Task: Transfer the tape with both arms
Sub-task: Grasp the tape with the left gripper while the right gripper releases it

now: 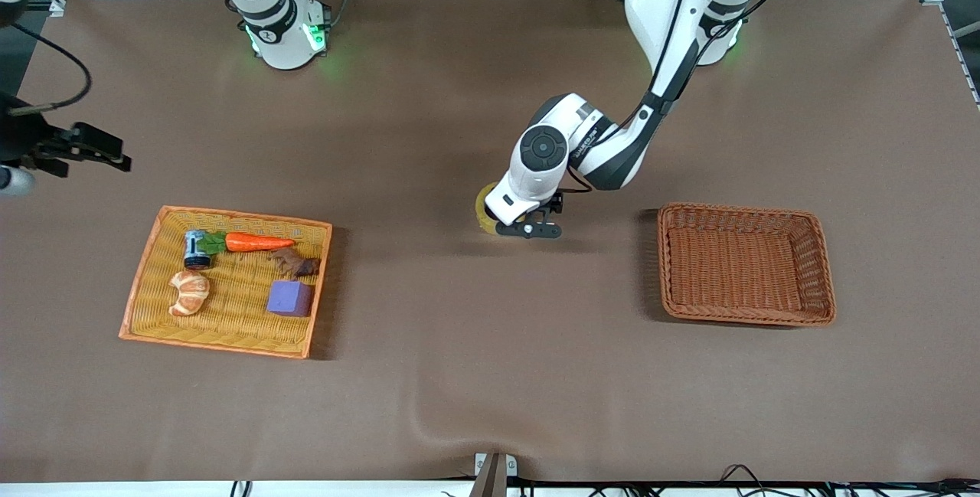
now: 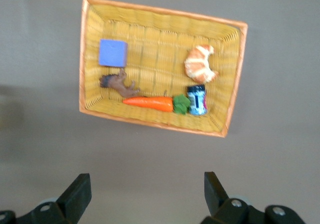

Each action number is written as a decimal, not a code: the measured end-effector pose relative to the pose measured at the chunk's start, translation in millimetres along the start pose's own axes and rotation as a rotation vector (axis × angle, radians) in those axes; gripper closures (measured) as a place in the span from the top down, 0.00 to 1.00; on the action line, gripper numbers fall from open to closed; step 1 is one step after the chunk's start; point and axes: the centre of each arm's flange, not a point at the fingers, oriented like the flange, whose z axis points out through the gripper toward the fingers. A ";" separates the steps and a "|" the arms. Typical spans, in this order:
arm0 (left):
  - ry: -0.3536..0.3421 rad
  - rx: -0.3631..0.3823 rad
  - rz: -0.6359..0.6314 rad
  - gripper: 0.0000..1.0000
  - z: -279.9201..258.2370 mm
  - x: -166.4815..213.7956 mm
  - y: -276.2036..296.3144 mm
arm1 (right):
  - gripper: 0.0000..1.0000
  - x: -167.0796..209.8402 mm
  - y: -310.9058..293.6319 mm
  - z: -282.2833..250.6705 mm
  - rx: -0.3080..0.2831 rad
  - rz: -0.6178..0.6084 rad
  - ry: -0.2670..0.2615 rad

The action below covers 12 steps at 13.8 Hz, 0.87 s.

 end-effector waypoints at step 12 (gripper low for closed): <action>0.014 0.001 -0.011 0.22 -5.0 1.7 -0.4 | 1.00 -27.0 -14.6 -16.0 -0.029 0.009 0.047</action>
